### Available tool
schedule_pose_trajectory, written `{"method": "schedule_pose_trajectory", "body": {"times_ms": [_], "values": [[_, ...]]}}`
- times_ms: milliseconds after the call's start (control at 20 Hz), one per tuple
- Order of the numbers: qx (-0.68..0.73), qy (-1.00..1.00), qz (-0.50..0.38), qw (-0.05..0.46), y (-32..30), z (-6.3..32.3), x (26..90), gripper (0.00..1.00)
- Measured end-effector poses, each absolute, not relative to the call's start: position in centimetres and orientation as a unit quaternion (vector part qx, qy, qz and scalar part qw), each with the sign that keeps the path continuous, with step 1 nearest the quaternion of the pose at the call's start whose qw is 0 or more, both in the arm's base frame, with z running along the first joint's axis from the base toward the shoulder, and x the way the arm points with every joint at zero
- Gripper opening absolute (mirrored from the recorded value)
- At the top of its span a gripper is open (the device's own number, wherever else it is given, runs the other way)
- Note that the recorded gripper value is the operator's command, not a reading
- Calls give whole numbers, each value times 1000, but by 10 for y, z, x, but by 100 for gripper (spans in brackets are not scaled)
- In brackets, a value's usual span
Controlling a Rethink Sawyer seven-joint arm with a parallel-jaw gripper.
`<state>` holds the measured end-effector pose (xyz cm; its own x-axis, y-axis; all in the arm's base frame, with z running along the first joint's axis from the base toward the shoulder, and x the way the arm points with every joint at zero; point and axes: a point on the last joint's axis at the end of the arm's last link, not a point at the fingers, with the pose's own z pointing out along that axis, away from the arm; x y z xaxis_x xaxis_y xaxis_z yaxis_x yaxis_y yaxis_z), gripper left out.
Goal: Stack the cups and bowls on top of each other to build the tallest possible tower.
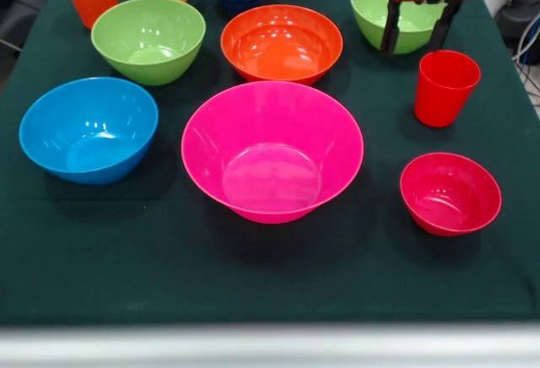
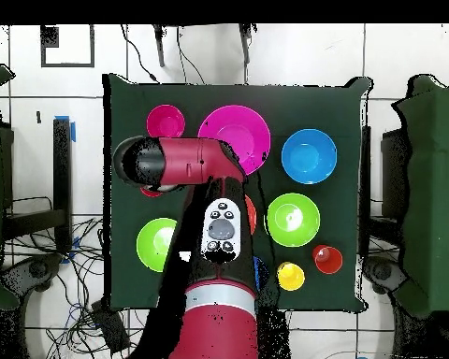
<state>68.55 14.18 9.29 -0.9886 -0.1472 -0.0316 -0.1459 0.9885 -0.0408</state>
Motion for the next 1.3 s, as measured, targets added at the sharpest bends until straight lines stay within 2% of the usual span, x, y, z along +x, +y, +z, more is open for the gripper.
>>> {"method": "schedule_pose_trajectory", "body": {"times_ms": [700, 1300], "values": [[-52, 998, 0, -40, 131, 58, 637, 100], [-47, 996, 18, -68, 146, 46, 608, 100]]}}
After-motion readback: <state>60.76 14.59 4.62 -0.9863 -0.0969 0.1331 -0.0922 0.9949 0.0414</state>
